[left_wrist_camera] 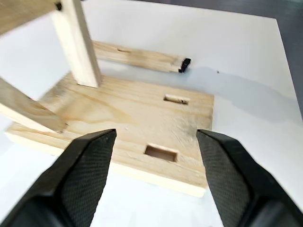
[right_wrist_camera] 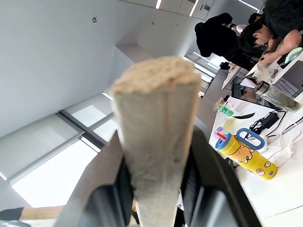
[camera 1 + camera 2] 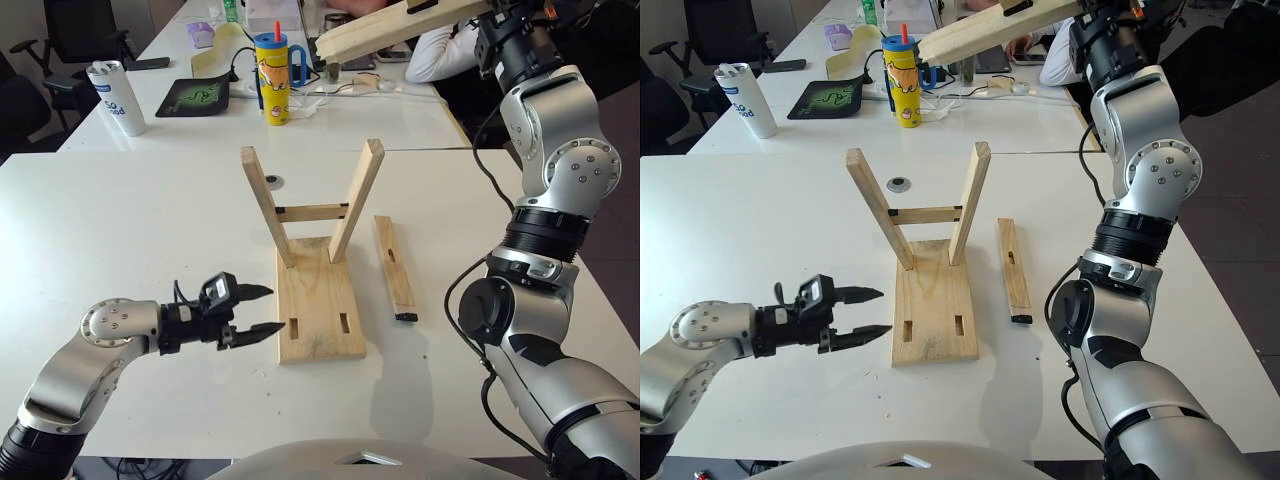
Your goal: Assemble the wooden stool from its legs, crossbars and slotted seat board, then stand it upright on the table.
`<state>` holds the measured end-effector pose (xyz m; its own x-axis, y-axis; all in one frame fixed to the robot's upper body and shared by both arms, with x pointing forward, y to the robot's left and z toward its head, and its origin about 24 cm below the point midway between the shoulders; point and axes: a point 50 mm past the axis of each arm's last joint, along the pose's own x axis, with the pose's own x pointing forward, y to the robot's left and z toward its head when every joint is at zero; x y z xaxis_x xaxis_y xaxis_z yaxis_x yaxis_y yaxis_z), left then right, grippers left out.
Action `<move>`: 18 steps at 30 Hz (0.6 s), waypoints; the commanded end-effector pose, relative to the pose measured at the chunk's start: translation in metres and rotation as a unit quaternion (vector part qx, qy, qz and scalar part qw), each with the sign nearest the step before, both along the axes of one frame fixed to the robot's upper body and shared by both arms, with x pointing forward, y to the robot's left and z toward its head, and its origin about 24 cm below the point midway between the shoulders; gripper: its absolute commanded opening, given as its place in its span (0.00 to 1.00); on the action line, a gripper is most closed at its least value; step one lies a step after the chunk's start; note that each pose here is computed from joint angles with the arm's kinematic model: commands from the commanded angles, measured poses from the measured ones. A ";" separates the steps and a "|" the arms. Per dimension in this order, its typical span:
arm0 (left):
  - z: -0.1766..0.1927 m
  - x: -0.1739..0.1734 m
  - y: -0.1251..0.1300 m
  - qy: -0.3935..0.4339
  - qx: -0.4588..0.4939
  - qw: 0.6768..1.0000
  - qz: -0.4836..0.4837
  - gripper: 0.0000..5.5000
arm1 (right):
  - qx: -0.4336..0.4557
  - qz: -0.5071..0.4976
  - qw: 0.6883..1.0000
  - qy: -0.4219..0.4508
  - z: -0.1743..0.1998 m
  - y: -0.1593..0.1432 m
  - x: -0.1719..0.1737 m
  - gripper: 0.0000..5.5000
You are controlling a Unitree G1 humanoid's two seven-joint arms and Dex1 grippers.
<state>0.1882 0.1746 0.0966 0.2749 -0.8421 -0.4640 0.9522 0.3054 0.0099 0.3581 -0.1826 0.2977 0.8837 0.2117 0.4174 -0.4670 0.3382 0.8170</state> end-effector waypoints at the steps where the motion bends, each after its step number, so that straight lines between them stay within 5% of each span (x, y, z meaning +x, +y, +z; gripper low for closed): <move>1: -0.022 -0.004 -0.010 0.008 0.048 0.998 -0.028 0.57 | -0.004 0.008 1.000 0.004 0.001 0.005 0.001 0.19; 12: -0.054 0.024 -0.026 -0.061 0.056 0.994 0.066 0.57 | -0.001 0.014 1.000 0.010 -0.002 0.006 0.004 0.19; 18: -0.051 0.081 -0.029 -0.131 0.027 0.969 0.207 0.57 | -0.032 0.028 0.999 0.002 -0.003 0.008 0.001 0.19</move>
